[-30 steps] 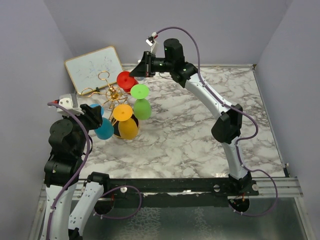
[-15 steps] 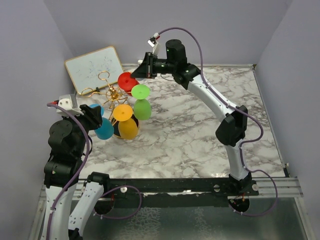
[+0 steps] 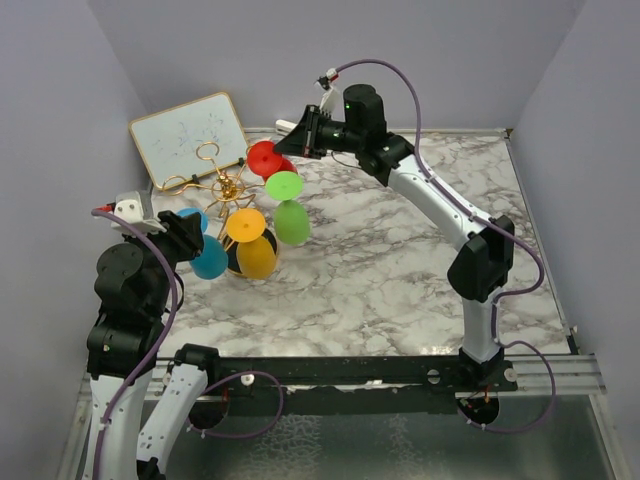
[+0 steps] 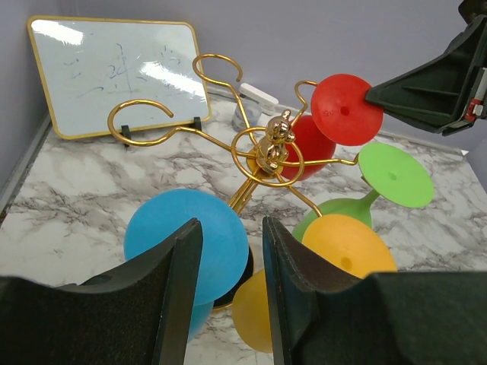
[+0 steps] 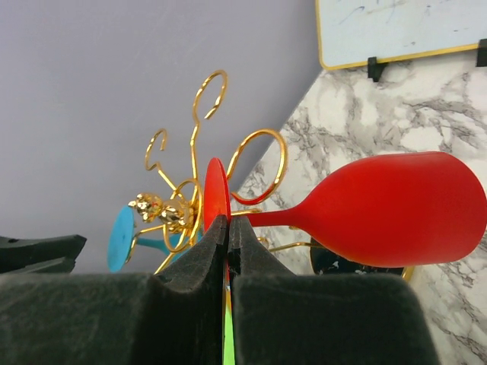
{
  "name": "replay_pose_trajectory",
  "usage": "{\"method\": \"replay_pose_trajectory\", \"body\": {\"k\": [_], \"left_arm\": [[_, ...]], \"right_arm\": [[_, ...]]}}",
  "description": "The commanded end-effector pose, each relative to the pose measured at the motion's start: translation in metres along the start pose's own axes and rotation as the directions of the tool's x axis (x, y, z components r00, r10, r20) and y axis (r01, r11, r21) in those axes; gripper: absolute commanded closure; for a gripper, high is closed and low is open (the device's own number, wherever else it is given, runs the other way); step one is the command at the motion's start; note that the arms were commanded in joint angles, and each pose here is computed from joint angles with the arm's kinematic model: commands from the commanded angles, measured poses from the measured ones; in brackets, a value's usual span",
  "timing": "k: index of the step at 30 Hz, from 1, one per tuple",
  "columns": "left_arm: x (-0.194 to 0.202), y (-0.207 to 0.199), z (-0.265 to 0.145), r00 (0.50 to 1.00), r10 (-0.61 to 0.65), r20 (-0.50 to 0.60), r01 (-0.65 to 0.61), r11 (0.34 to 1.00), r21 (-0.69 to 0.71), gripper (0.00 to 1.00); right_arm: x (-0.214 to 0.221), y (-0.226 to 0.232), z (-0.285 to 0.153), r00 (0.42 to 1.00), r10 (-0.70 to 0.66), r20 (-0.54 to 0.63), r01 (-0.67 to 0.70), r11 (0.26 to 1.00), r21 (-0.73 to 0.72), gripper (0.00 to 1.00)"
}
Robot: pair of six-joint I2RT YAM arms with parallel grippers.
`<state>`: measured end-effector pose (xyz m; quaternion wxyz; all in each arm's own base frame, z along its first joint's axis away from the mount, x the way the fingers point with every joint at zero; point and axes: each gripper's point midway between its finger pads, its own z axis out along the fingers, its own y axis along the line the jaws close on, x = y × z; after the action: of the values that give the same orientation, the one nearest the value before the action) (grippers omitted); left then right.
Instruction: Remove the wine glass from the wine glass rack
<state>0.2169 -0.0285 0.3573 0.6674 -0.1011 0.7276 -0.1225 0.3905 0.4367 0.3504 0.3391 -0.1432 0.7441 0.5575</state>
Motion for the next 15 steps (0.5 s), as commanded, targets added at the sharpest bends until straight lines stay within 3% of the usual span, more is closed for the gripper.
{"method": "replay_pose_trajectory", "body": {"k": [1,6,15], "left_arm": [[-0.005,0.001,-0.006,1.000,-0.001,0.016,0.001,1.000,-0.007,0.59],[-0.007,0.001,-0.007,1.000,-0.001,0.020,0.001,1.000,-0.009,0.57],[-0.015,-0.009,-0.005,0.999,-0.010,0.035,0.009,0.999,0.035,0.54]], "right_arm": [[-0.033,0.005,-0.013,0.990,-0.028,0.135,0.023,0.999,0.038,0.99],[-0.056,0.000,-0.028,0.970,-0.062,0.235,0.045,0.996,0.078,0.99],[-0.095,0.039,-0.066,0.896,-0.291,0.336,0.270,0.957,0.109,0.99]]}}
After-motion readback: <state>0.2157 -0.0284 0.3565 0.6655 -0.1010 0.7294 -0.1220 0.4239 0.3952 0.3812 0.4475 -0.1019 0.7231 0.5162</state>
